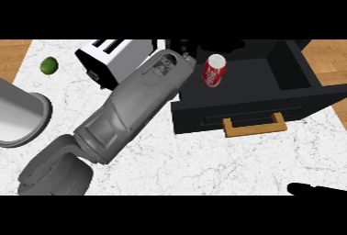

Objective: Pick up the can, place it into the drawer and close the drawer

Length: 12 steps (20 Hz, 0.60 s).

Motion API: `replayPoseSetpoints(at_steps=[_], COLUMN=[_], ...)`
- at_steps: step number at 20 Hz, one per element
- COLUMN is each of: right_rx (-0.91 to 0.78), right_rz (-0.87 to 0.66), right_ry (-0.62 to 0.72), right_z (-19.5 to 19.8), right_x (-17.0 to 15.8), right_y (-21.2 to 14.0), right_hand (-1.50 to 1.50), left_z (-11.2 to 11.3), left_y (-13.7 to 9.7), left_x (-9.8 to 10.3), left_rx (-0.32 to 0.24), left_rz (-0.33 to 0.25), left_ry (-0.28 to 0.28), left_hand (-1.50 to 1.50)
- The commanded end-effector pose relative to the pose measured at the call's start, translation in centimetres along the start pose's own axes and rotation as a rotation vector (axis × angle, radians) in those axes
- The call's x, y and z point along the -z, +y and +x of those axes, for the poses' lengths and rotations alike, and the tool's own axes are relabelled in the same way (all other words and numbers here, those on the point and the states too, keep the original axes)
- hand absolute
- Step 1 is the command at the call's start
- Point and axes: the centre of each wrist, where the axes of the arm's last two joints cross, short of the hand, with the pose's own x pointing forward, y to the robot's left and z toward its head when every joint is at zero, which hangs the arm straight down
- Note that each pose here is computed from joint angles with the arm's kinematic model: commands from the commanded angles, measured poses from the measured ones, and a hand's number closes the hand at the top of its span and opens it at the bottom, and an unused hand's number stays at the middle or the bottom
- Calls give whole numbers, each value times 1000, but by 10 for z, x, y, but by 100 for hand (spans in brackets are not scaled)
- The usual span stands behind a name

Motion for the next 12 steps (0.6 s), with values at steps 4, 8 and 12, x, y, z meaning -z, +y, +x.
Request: replayPoseSetpoints(at_steps=[4,8,12], right_rx=[-226,-404,-551], right_rz=[47,108,155], right_ry=[-67,-45,-46], right_z=[15,0,-8], right_x=[10,19,30], right_y=[7,20,40], right_hand=[-150,-150,-150], left_z=[5,13,33], left_y=[-2,-6,-9], left_x=[-1,-4,0], left_rx=[-50,-58,-38], left_rz=[9,23,29], left_ry=[-26,-36,-38], left_hand=[-150,-150,-150])
